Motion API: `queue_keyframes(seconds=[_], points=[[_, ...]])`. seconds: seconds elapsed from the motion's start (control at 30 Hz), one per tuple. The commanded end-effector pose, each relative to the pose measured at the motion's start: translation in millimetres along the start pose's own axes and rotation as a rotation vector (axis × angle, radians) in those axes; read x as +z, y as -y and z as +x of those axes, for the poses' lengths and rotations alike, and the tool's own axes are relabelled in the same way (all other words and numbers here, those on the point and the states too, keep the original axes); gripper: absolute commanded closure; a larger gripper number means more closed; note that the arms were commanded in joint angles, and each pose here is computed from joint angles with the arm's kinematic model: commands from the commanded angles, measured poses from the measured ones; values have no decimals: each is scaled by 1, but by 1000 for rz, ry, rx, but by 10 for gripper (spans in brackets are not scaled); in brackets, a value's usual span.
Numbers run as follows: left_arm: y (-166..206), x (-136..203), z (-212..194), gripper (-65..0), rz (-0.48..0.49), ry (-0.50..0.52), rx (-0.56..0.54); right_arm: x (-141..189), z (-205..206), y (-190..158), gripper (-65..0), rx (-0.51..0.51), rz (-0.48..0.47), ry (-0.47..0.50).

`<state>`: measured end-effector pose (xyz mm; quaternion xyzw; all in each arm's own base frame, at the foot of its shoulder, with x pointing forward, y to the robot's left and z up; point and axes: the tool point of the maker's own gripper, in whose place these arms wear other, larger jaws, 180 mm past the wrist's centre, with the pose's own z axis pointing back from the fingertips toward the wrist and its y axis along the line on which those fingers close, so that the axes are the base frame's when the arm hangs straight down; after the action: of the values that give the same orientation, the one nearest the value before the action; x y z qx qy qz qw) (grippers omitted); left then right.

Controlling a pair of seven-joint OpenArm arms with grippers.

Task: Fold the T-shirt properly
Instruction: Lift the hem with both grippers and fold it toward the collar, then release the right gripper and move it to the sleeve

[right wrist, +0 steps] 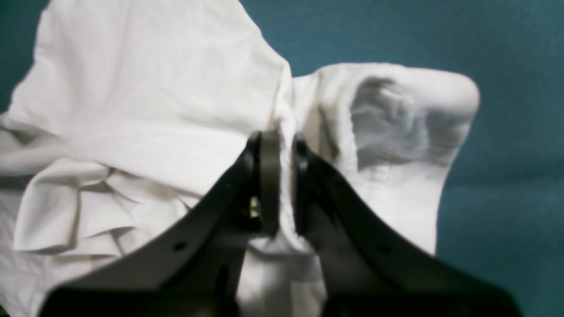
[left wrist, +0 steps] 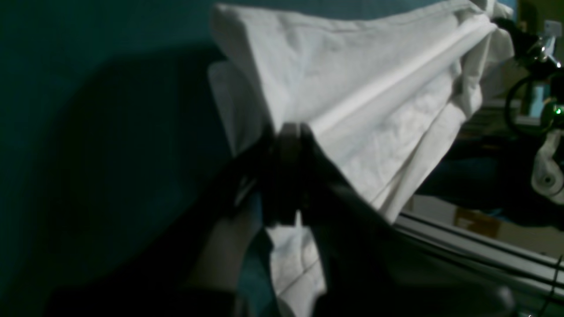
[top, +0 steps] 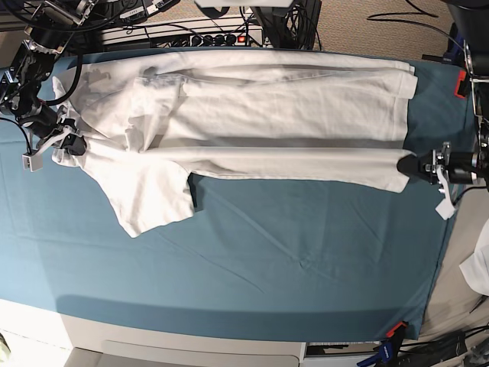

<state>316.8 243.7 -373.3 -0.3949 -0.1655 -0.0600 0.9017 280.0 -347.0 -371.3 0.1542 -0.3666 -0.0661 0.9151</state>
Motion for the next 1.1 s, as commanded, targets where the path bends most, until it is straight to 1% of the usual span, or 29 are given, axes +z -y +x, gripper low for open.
queue_keyframes(seconds=[0.0, 0.1, 0.2, 0.37, 0.47, 0.53, 0.73, 1.07], points=[[2, 16, 14, 0, 20, 24, -45, 10, 21, 2, 0, 22, 0, 51], [8, 10, 4, 0, 14, -1, -75, 14, 21, -3, 0, 35, 10, 70], [12, 5, -5, 0, 4, -11, -90, 24, 20, -8, 0, 91, -5, 82], [14, 11, -9, 0, -4, 44, -86, 41, 21, -23, 0, 206, -23, 79], [12, 18, -14, 0, 2, 69, -76, 48, 22, -25, 0, 246, -44, 80], [10, 20, -20, 0, 8, 69, -69, 52, 22, -23, 0, 246, -52, 82], [9, 16, -45, 0, 10, 24, -57, 63, 11, -10, 0, 222, -89, 66], [9, 15, -46, 0, 10, 21, -60, 87, -8, 8, 0, 164, -130, 55]])
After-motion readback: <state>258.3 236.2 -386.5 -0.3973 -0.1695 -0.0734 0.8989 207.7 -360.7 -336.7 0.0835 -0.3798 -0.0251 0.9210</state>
